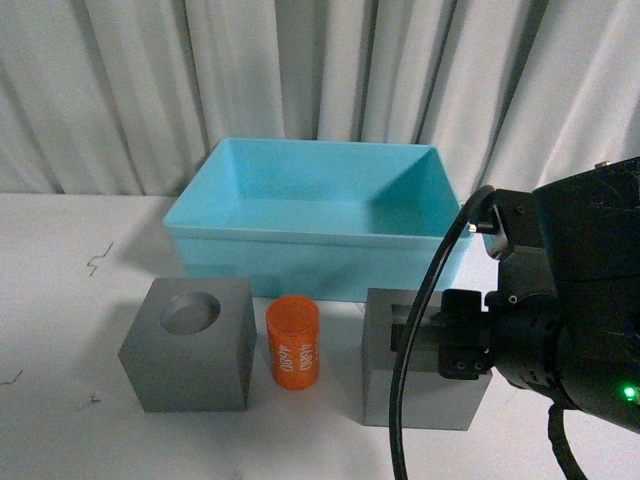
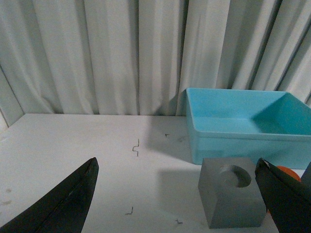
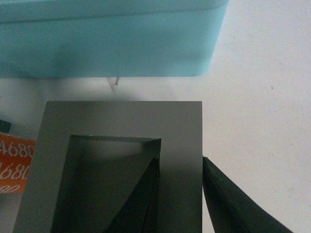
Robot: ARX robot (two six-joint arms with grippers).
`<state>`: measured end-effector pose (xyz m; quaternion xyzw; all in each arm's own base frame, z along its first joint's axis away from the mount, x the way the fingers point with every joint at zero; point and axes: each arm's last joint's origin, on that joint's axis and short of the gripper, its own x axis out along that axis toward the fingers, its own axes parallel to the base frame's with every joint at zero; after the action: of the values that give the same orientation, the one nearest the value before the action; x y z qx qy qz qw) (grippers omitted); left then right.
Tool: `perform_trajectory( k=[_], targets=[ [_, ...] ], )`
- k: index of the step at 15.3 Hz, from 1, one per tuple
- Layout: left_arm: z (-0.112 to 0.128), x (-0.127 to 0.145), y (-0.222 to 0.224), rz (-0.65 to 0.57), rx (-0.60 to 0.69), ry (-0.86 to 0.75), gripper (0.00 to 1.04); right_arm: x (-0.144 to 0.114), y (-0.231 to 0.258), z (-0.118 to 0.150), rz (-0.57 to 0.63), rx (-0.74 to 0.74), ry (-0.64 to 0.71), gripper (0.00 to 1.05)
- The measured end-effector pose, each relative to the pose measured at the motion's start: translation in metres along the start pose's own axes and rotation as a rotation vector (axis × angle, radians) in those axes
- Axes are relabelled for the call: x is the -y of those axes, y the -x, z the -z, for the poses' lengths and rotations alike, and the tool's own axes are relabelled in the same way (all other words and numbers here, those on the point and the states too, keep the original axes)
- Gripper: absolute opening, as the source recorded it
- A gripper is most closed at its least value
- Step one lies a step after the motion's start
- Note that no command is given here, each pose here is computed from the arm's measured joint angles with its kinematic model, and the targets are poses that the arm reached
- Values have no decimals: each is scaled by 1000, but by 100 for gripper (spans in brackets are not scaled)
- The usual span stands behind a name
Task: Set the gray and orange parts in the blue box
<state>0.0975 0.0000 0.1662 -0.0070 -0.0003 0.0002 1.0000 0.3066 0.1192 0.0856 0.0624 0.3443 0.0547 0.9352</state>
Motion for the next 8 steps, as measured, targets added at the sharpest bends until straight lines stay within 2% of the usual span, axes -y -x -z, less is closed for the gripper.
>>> perform_trajectory(
  k=[1, 3, 5, 6, 8],
  targets=[
    [0, 0, 0, 0, 0, 0, 98, 2, 3, -1, 3, 1, -3, 20],
    [0, 0, 0, 0, 0, 0, 98, 6, 26, 0, 4, -5, 5, 19],
    [0, 0, 0, 0, 0, 0, 98, 7, 70, -26, -30, 102, 28, 19],
    [0, 0, 0, 0, 0, 0, 98, 10, 99, -61, -68, 248, 19, 19],
    [0, 0, 0, 0, 0, 0, 98, 21, 115, -142, -26, 528, -14, 19]
  ],
)
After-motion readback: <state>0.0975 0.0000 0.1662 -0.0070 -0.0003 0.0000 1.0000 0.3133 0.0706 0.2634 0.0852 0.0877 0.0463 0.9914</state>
